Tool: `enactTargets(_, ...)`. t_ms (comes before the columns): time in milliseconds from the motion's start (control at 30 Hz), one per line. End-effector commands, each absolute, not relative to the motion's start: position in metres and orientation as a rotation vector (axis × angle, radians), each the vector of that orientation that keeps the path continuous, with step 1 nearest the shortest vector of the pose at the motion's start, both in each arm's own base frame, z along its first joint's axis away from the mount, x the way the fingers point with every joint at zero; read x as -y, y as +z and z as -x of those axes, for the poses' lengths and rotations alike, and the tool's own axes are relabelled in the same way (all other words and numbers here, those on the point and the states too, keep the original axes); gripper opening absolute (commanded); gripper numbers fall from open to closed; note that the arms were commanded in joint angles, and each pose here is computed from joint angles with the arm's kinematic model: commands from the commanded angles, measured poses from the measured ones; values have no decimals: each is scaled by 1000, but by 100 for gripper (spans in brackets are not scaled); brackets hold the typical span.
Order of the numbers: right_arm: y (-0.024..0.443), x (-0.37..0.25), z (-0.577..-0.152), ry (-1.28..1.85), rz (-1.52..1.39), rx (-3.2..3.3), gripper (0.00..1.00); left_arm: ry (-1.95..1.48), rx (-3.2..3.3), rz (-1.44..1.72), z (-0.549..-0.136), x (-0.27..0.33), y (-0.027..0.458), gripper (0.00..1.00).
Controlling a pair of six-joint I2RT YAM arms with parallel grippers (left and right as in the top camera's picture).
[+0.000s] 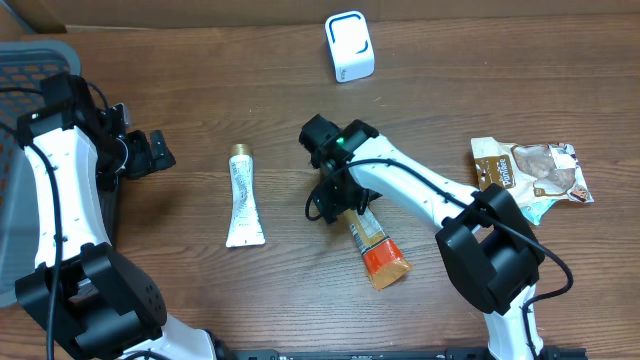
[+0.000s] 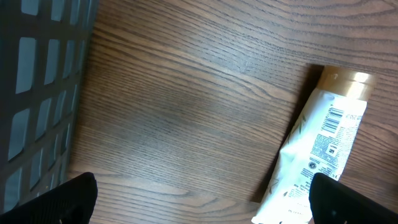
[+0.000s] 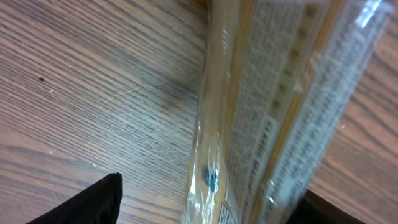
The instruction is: Scan the item barcode
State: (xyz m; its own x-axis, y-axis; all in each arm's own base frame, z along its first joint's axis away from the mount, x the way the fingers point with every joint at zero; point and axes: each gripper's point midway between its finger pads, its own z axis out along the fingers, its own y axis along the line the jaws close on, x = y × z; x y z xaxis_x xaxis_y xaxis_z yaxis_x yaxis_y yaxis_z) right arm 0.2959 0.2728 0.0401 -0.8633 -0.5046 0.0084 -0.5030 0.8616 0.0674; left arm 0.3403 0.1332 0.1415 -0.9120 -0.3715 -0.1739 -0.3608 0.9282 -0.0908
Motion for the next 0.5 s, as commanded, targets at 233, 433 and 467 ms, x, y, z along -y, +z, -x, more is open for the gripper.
enactTargets(233, 33, -251, -324, -415, -849, 2926, 81, -89, -2886, 586, -343, -136, 143, 100)
enactTargets(433, 33, -236, -338, -712, -806, 2852, 81, -89, -2886, 586, -343, -136, 143, 100)
enactTargets(467, 33, -232, -340, -736, -803, 2847, 82, -89, -2886, 587, -343, -136, 143, 100)
